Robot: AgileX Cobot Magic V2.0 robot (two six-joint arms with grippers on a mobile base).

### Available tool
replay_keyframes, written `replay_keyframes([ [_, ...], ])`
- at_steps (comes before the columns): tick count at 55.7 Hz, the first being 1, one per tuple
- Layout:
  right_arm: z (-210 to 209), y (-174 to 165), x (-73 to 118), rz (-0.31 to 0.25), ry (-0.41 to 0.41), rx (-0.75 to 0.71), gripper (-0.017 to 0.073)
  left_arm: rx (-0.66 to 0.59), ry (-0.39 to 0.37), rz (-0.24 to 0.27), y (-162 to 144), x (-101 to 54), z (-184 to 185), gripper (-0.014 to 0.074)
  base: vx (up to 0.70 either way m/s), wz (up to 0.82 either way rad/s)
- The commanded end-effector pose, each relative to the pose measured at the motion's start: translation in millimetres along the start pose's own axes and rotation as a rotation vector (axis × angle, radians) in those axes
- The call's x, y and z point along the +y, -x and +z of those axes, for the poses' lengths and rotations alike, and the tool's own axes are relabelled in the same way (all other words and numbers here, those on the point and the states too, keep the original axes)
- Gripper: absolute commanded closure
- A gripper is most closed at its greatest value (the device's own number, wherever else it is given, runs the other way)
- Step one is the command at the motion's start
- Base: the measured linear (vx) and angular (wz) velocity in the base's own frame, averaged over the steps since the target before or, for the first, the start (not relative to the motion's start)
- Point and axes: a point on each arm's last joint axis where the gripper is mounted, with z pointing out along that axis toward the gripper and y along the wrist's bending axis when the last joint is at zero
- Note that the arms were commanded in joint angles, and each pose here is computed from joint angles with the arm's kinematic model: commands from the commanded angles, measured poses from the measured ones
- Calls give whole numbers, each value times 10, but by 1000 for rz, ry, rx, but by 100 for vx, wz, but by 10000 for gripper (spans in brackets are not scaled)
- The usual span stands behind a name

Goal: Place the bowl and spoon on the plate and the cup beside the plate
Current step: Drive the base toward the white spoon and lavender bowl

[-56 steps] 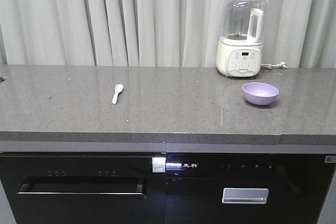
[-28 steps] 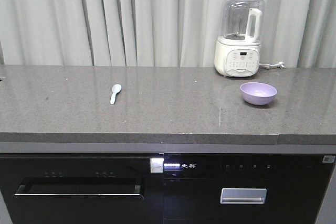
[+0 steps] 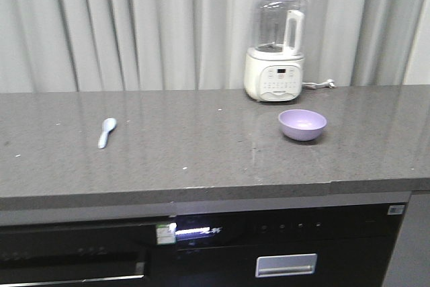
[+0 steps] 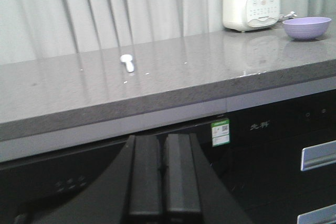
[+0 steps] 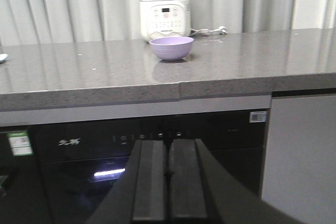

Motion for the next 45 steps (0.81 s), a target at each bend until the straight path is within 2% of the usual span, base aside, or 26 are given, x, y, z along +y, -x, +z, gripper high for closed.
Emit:
replay_keyframes([
  [1, -4, 63, 5, -8, 4, -87, 568, -118, 3, -14, 164, 8, -31, 596, 24, -32],
  [25, -4, 63, 5, -8, 4, -87, 568, -118, 2, -14, 164, 7, -31, 596, 32, -28],
  [45, -4, 63, 5, -8, 4, -87, 568, -118, 2, -14, 164, 7, -31, 596, 45, 18],
])
